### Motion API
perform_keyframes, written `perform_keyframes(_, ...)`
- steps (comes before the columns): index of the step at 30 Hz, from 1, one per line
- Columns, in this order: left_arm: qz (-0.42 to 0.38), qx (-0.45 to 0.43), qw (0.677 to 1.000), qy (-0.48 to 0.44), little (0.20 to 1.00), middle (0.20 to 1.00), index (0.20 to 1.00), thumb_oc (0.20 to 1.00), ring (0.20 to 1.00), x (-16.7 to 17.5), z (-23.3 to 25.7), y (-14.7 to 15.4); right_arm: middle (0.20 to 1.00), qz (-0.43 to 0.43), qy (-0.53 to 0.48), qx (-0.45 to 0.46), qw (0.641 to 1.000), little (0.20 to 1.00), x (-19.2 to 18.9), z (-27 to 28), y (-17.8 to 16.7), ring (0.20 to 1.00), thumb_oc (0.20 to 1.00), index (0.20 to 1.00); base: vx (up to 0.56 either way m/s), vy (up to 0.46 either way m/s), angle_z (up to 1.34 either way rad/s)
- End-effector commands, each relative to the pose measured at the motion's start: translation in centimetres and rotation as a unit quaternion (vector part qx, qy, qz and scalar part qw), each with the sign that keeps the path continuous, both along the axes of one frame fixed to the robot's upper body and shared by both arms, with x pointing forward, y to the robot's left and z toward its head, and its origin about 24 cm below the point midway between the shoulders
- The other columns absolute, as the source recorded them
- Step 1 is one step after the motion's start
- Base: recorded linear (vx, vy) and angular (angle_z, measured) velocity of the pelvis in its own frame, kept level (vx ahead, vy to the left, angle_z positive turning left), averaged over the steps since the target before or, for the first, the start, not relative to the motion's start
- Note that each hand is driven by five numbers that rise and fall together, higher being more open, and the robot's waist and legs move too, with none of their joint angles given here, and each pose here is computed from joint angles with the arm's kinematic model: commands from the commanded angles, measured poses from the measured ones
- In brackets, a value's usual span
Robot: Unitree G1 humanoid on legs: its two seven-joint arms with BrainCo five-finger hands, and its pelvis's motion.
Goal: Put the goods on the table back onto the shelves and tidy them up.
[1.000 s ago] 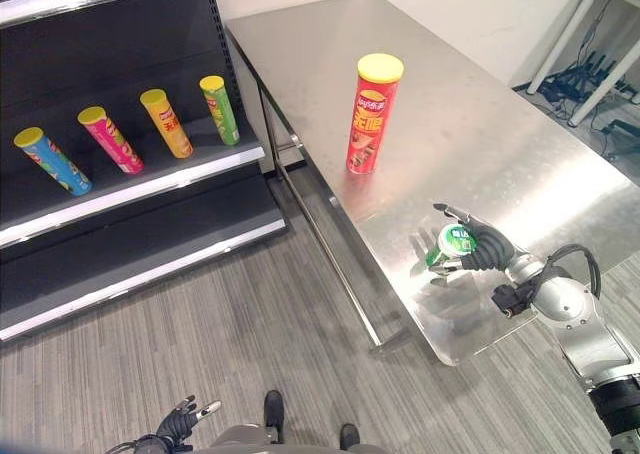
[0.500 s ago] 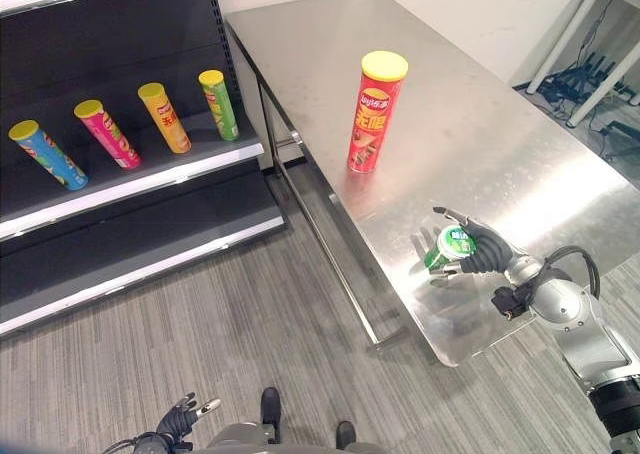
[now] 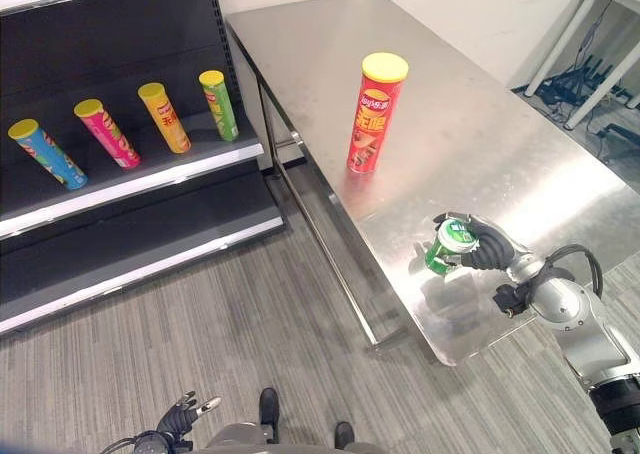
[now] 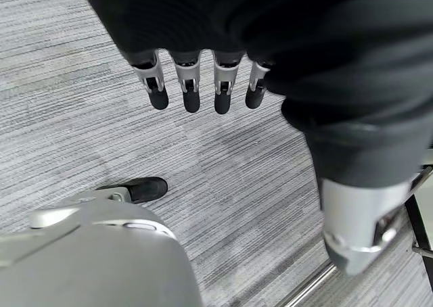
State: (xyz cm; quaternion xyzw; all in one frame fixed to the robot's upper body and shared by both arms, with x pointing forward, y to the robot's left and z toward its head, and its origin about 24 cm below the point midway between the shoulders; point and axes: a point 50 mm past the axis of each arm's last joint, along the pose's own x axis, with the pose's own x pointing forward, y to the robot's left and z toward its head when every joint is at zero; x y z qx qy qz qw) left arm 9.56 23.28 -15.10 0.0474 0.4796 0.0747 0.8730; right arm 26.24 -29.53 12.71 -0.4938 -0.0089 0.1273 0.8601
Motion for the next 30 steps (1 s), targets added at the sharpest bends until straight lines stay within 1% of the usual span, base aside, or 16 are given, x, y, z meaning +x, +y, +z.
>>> perform_keyframes(1,-0.027,0.022,0.998,-0.043,1.0,1.0,1.0,1.0,1.0,2.9,1.0,0.5,0.2,0.008,0.001,-0.035,0.999,0.2,-0.2,0.9,-0.4,0.2,0.2,0.2,0.0,0.0,0.0)
perform_keyframes(4,-0.026,0.023,0.998,-0.044,1.0,1.0,1.0,1.0,1.0,2.9,1.1,0.7,0.2,0.014,-0.012,-0.031,0.999,0.2,-0.2,1.5,-0.2,0.2,0.2,0.2,-0.01,-0.025,0.0)
perform_keyframes(7,-0.02,0.026,0.998,-0.054,1.0,1.0,1.0,1.0,1.0,3.1,1.3,1.0,0.2,0.027,-0.055,-0.028,0.998,0.2,-0.1,3.4,0.3,0.2,0.2,0.2,-0.05,-0.06,0.1)
perform_keyframes(8,-0.02,0.026,0.998,-0.054,1.0,1.0,1.0,1.0,1.0,3.1,1.3,1.0,0.2,0.027,-0.055,-0.028,0.998,0.2,-0.1,3.4,0.3,0.2,0.2,0.2,-0.07,-0.077,0.17)
perform_keyframes(11,-0.013,0.028,0.998,-0.063,1.0,1.0,1.0,1.0,1.0,3.2,1.6,1.4,0.2,0.044,-0.104,-0.028,0.993,0.2,0.0,5.4,1.1,0.2,0.2,0.2,-0.1,-0.087,0.12)
perform_keyframes(12,-0.01,0.03,0.997,-0.069,1.0,1.0,1.0,1.0,1.0,3.4,1.7,1.6,0.2,0.048,-0.135,-0.025,0.989,0.2,0.0,6.6,1.3,0.2,0.2,0.2,-0.09,-0.066,0.25)
perform_keyframes(13,-0.01,0.03,0.997,-0.069,1.0,1.0,1.0,1.0,1.0,3.4,1.7,1.6,0.2,0.048,-0.135,-0.025,0.989,0.2,0.0,6.6,1.3,0.2,0.2,0.2,-0.09,-0.056,0.32)
perform_keyframes(15,-0.02,0.03,0.996,-0.086,1.0,1.0,1.0,1.0,1.0,4.4,2.2,1.5,0.2,0.04,-0.18,-0.031,0.982,0.2,-0.6,8.3,1.1,0.2,0.2,0.2,-0.07,-0.005,0.61)
perform_keyframes(16,-0.021,0.03,0.996,-0.085,1.0,1.0,1.0,1.0,1.0,4.4,2.2,1.5,0.2,0.039,-0.18,-0.031,0.982,0.2,-0.7,8.3,1.0,0.2,0.2,0.2,-0.08,0.077,1.0)
perform_keyframes(17,-0.021,0.03,0.995,-0.09,1.0,1.0,1.0,1.0,1.0,4.6,2.4,1.5,0.2,0.036,-0.209,-0.047,0.976,0.2,-1.1,9.4,1.0,0.2,0.2,0.2,-0.04,0.066,0.92)
perform_keyframes(18,-0.022,0.03,0.995,-0.09,1.0,1.0,1.0,1.0,1.0,4.6,2.4,1.5,0.2,0.036,-0.209,-0.047,0.976,0.2,-1.2,9.4,0.9,0.2,0.2,0.2,-0.07,0.165,0.73)
perform_keyframes(19,-0.018,0.034,0.995,-0.091,1.0,1.0,1.0,1.0,1.0,4.7,2.5,1.8,0.2,0.043,-0.24,-0.054,0.968,0.2,-1.4,10.7,1.3,0.2,0.2,0.2,-0.03,0.157,0.37)
perform_keyframes(25,-0.011,0.044,0.995,-0.089,1.0,1.0,1.0,1.0,1.0,4.6,2.5,2.3,0.2,0.046,-0.306,-0.096,0.946,0.2,-2.4,13.5,1.8,0.2,0.2,0.2,-0.03,0.284,0.24)
perform_keyframes(28,0.0,0.053,0.995,-0.09,1.0,1.0,1.0,1.0,1.0,4.5,2.7,3.0,0.2,0.059,-0.325,-0.087,0.94,0.2,-2.7,14.2,2.4,0.2,0.2,0.2,-0.07,0.169,-0.03)
perform_keyframes(29,0.006,0.066,0.994,-0.084,1.0,1.0,1.0,1.0,1.0,3.9,2.8,3.9,0.2,0.071,-0.335,-0.063,0.938,0.2,-3.2,14.6,2.7,0.2,0.2,0.2,-0.08,0.16,-0.17)
perform_keyframes(30,0.006,0.066,0.994,-0.084,1.0,1.0,1.0,1.0,1.0,3.9,2.8,3.9,0.2,0.071,-0.334,-0.063,0.938,0.2,-3.2,14.6,2.7,0.2,0.2,0.2,-0.07,0.16,-0.26)
